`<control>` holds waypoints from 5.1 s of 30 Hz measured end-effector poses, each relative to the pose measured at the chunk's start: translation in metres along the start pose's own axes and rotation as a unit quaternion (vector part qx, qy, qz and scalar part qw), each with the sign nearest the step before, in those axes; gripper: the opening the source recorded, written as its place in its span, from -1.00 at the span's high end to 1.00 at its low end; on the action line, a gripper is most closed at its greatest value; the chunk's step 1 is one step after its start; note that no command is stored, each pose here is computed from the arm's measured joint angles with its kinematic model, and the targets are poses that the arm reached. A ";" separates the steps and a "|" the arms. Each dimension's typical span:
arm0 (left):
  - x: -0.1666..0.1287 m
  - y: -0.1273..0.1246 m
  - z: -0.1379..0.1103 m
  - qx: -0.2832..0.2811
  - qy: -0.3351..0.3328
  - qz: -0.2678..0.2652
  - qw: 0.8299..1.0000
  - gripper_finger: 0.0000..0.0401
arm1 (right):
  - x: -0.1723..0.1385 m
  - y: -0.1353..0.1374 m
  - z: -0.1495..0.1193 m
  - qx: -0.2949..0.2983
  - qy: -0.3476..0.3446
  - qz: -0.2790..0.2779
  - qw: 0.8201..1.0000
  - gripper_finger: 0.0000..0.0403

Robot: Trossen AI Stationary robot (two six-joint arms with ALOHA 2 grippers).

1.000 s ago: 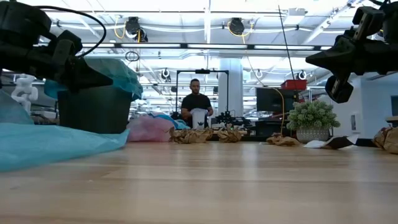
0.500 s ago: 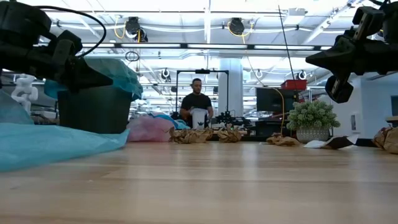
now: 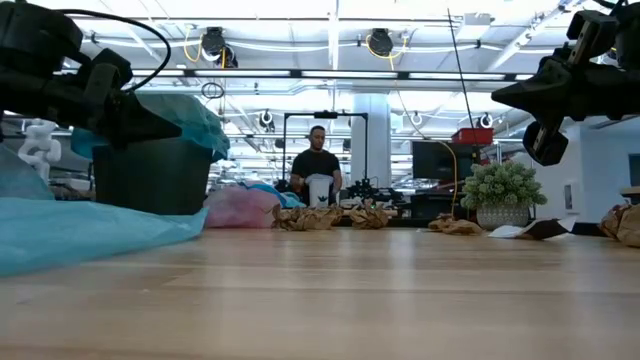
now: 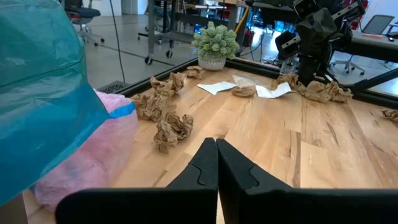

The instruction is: Place trash/remove bag and relplace

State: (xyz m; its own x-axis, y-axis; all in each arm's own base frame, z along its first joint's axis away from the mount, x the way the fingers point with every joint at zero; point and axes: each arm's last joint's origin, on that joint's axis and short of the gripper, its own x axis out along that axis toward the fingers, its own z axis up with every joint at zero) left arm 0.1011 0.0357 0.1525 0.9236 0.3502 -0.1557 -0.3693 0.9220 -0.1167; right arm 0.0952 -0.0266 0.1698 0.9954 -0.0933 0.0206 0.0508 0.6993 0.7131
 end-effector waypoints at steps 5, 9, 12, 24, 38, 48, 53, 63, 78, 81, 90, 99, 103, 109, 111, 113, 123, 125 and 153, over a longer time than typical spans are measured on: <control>0.000 0.000 0.000 0.000 0.000 0.000 1.000 1.00 | 0.000 0.000 0.000 0.000 0.000 0.000 1.000 1.00; 0.000 0.000 0.000 0.000 0.000 0.000 1.000 1.00 | 0.000 0.000 0.000 0.000 0.000 0.000 1.000 1.00; 0.000 0.000 0.000 0.000 0.000 0.000 1.000 1.00 | 0.000 0.000 0.000 0.000 0.000 0.000 1.000 1.00; -0.001 -0.001 0.011 -0.124 -0.054 -0.013 0.991 1.00 | 0.000 0.000 0.000 0.000 0.000 0.000 1.000 1.00; -0.035 -0.010 0.087 -0.285 -0.359 -0.160 0.874 1.00 | 0.000 0.000 0.000 0.000 0.000 0.000 1.000 1.00; -0.053 -0.018 0.152 -0.175 -0.411 -0.147 0.882 1.00 | 0.000 0.000 0.000 0.000 0.000 0.000 1.000 1.00; -0.020 -0.027 0.204 -0.119 -0.320 -0.128 0.931 1.00 | 0.000 0.000 0.000 0.000 0.000 0.000 1.000 1.00; 0.075 -0.041 0.286 -0.011 0.033 -0.068 0.997 1.00 | 0.000 0.000 0.000 0.000 -0.001 -0.002 1.000 1.00; 0.198 -0.046 0.268 0.046 0.319 -0.059 0.945 1.00 | 0.000 -0.001 0.000 0.000 -0.005 -0.007 1.000 1.00; 0.208 -0.043 0.250 0.056 0.377 -0.052 0.923 1.00 | 0.000 -0.001 0.000 0.001 -0.004 -0.007 1.000 1.00; 0.247 -0.018 0.185 0.028 0.534 0.039 0.844 1.00 | 0.000 -0.001 0.000 0.000 -0.004 -0.007 1.000 1.00; 0.280 0.012 0.140 0.002 0.581 0.067 0.811 0.92 | 0.000 -0.001 0.000 0.001 -0.004 -0.007 1.000 1.00; 0.292 0.016 0.128 -0.001 0.575 0.062 0.816 0.69 | 0.000 -0.001 0.000 0.001 -0.003 -0.007 1.000 1.00; 0.303 0.018 0.122 0.007 0.554 0.071 0.829 0.24 | 0.000 -0.001 0.000 0.001 -0.003 -0.007 1.000 1.00; 0.306 0.018 0.120 0.008 0.550 0.073 0.832 0.12 | 0.000 -0.001 0.000 0.001 -0.003 -0.007 1.000 1.00; 0.307 0.019 0.115 0.007 0.559 0.074 0.826 0.03 | 0.000 -0.001 0.000 0.001 -0.003 -0.007 1.000 1.00; 0.319 0.024 0.084 0.018 0.592 0.092 0.801 -0.15 | 0.000 -0.001 0.000 0.001 -0.003 -0.007 1.000 1.00; 0.323 0.026 0.074 0.018 0.601 0.091 0.794 -0.15 | 0.000 -0.001 0.000 0.001 -0.003 -0.007 1.000 1.00; 0.201 -0.006 0.245 -0.004 0.415 0.135 0.900 0.99 | 0.000 -0.001 0.000 0.001 -0.003 -0.007 1.000 1.00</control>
State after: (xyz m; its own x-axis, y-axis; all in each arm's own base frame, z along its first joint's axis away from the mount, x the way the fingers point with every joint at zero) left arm 0.3140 0.1411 0.3626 0.4059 0.3145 -0.8581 -0.5725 0.8193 0.0294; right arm 0.0954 -0.0271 0.1694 0.9940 -0.1079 0.0152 0.0647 0.6969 0.7143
